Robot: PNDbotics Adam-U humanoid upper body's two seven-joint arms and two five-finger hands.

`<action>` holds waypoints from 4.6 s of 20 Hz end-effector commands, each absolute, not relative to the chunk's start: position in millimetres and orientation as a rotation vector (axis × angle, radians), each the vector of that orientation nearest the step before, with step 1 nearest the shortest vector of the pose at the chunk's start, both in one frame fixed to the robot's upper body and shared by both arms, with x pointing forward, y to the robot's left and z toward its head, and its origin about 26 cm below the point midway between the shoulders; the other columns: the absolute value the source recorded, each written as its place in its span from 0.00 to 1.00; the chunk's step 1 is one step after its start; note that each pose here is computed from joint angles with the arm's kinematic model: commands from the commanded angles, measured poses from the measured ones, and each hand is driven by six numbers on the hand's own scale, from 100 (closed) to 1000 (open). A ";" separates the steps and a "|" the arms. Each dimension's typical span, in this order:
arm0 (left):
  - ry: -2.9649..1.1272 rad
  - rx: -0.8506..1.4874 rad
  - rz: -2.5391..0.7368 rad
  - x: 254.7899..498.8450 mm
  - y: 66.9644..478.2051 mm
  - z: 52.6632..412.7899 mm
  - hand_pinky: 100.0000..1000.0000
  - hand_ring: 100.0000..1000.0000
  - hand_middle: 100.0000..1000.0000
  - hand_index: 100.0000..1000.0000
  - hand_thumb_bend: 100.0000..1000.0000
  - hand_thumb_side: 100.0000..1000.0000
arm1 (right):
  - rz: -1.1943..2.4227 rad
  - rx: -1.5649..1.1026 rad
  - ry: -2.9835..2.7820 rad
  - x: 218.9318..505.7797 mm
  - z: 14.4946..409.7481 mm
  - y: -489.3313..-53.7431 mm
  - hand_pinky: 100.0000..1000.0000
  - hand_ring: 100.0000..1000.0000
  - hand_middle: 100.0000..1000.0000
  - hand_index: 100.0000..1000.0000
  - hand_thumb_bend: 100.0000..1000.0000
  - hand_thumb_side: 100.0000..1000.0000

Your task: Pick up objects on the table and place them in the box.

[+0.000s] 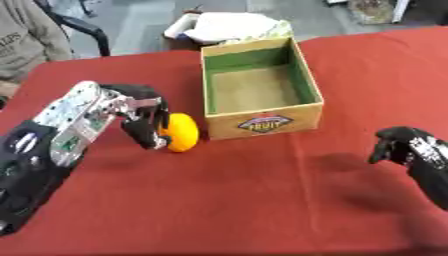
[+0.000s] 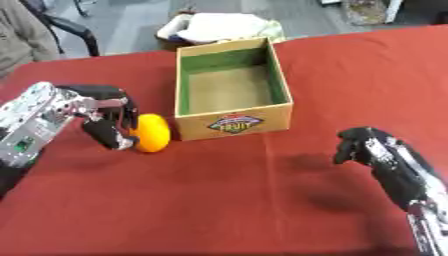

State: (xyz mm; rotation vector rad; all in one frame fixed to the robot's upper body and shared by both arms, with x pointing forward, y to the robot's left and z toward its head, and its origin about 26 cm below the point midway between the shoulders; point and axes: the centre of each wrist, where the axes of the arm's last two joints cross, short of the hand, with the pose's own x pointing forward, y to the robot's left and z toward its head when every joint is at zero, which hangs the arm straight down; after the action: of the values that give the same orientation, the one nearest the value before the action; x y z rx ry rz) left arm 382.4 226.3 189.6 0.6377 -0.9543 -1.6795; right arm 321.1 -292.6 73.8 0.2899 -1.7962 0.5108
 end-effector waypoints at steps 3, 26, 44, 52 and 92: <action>-0.976 0.705 -1.651 380.2 230.6 205.7 0.60 0.52 0.51 0.65 0.20 0.25 | 0.532 0.273 -1.821 322.6 84.4 -295.1 0.53 0.49 0.46 0.66 0.00 0.65; -0.930 0.842 -1.668 395.2 216.3 199.8 0.75 0.78 0.79 0.83 0.48 0.34 | 0.533 0.283 -1.821 323.3 84.4 -293.0 0.53 0.49 0.46 0.66 0.00 0.65; -0.953 0.936 -1.637 414.8 208.0 164.0 0.63 0.61 0.61 0.70 0.24 0.25 | 0.534 0.282 -1.827 324.4 85.8 -292.4 0.53 0.49 0.46 0.66 0.00 0.65; -1.080 1.050 -1.573 409.4 214.5 182.0 0.45 0.38 0.36 0.47 0.00 0.16 | 0.531 0.277 -1.827 324.2 85.7 -293.2 0.53 0.49 0.46 0.66 0.00 0.65; -1.411 1.309 -1.334 449.3 93.2 216.1 0.52 0.42 0.42 0.53 0.00 0.13 | 0.570 0.336 -1.846 331.4 93.2 -278.0 0.53 0.49 0.46 0.66 0.00 0.65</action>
State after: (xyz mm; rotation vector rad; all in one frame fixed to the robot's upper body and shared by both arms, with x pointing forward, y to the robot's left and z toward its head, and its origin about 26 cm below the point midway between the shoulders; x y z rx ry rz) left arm 447.6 94.7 203.7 1.2668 -1.3743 -1.3709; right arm 329.6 -280.3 83.5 0.3306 -1.8167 0.5501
